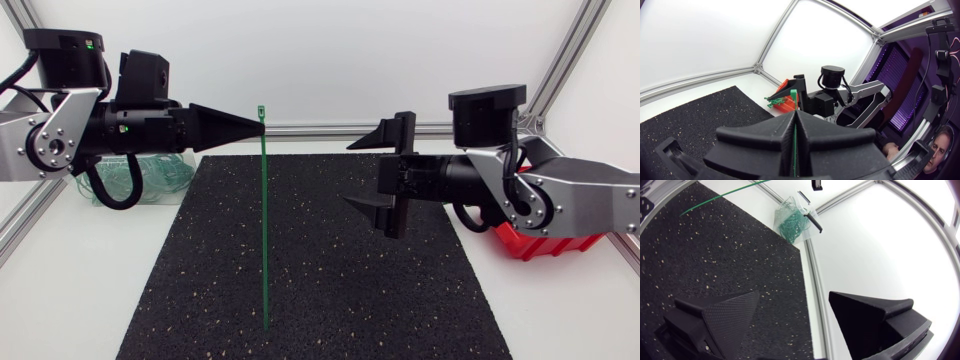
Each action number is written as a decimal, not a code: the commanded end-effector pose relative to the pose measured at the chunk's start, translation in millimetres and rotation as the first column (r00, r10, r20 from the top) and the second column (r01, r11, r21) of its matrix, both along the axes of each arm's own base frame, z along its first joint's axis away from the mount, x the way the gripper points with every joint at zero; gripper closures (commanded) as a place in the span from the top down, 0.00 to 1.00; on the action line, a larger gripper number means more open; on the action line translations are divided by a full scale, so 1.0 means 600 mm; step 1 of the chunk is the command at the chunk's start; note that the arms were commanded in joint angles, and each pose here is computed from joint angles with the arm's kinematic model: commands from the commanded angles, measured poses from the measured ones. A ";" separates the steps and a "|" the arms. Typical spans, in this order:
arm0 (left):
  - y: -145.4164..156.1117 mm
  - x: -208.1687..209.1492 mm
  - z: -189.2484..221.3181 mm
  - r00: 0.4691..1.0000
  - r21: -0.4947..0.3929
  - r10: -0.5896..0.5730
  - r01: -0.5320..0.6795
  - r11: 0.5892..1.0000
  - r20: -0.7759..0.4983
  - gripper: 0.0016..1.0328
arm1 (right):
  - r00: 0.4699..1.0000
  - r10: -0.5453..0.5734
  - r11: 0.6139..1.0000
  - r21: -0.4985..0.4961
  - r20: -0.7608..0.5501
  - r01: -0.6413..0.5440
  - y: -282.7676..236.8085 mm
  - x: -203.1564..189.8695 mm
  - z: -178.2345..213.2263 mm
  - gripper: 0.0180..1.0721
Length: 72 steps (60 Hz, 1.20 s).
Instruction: Take a green cable tie from the red box, thread the tail through the head to close it, then place it in the transparent bin on the left.
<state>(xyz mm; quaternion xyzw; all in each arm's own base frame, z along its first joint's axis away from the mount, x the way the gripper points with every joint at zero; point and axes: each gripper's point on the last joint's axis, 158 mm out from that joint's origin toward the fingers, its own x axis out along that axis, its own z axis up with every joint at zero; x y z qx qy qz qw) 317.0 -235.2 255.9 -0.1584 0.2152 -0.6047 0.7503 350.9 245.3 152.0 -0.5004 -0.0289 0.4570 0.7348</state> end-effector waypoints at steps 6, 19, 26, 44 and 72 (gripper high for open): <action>0.015 0.015 0.012 0.999 -0.016 -0.012 0.012 1.000 -0.030 0.03 | 0.961 0.085 0.995 -0.077 0.265 -0.066 0.030 -0.018 0.042 0.97; 0.027 0.016 -0.001 0.975 -0.053 -0.075 0.065 0.996 -0.209 0.03 | 0.837 0.224 0.974 -0.148 0.500 -0.173 0.079 -0.059 0.078 0.97; 0.038 0.031 -0.008 0.958 -0.078 -0.091 0.073 0.994 -0.273 0.03 | 0.770 0.282 0.959 -0.192 0.572 -0.208 0.103 -0.076 0.082 0.97; 0.048 0.051 -0.015 0.904 -0.152 -0.165 0.113 0.982 -0.393 0.03 | 0.682 0.405 0.914 -0.298 0.609 -0.276 0.156 -0.118 0.045 0.97; 0.050 0.073 -0.044 0.869 -0.163 -0.167 0.101 0.981 -0.467 0.03 | 0.598 0.579 0.815 -0.367 0.555 -0.448 0.208 -0.200 -0.037 0.91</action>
